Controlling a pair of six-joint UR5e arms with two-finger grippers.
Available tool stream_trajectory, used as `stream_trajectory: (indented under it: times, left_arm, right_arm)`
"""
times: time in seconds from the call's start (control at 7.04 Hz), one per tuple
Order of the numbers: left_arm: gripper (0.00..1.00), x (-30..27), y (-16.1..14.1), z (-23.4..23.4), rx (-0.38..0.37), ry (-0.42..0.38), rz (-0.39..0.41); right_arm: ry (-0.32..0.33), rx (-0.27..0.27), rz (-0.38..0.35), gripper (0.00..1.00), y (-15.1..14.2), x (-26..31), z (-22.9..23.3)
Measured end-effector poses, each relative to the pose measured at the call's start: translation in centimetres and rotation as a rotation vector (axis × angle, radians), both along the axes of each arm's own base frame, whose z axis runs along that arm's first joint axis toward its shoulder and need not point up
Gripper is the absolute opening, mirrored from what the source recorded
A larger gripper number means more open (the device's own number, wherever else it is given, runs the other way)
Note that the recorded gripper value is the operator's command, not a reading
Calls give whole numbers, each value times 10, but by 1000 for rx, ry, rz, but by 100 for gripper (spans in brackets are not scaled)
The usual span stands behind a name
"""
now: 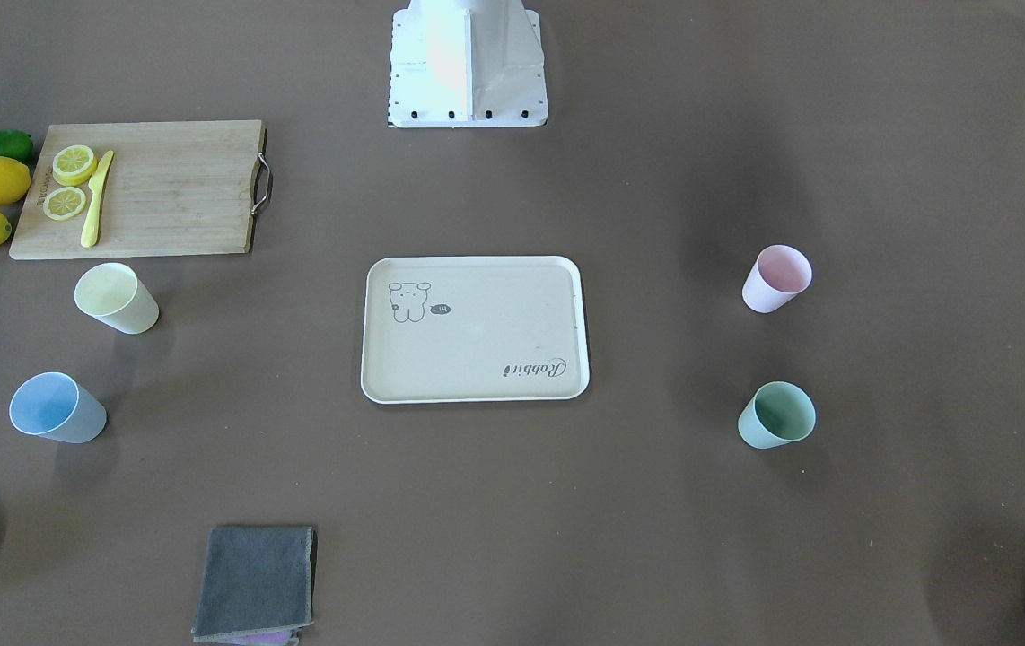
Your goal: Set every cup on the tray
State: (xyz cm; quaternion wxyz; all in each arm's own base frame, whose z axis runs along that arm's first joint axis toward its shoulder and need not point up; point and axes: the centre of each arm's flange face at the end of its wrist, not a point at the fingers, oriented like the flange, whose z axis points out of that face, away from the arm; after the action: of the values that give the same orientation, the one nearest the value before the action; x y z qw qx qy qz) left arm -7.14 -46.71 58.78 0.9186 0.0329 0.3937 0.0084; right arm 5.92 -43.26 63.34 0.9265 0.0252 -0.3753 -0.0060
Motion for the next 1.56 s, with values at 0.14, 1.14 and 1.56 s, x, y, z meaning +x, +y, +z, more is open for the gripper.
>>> stream_trajectory:
  times: [0.14, 1.14, 1.56]
  left_arm:
    - [98, 0, 0, -1, 2, 1, 1]
    - [98, 0, -17, -44, 147, -3, -4]
    - [98, -10, -44, -68, 331, -59, -47]
  right_arm:
    - [0, 0, 0, 100, 0, 0, 0]
    - [-3, 150, 12, 100, -31, 2, -73]
    - [-4, 223, 22, 100, -48, 8, -104]
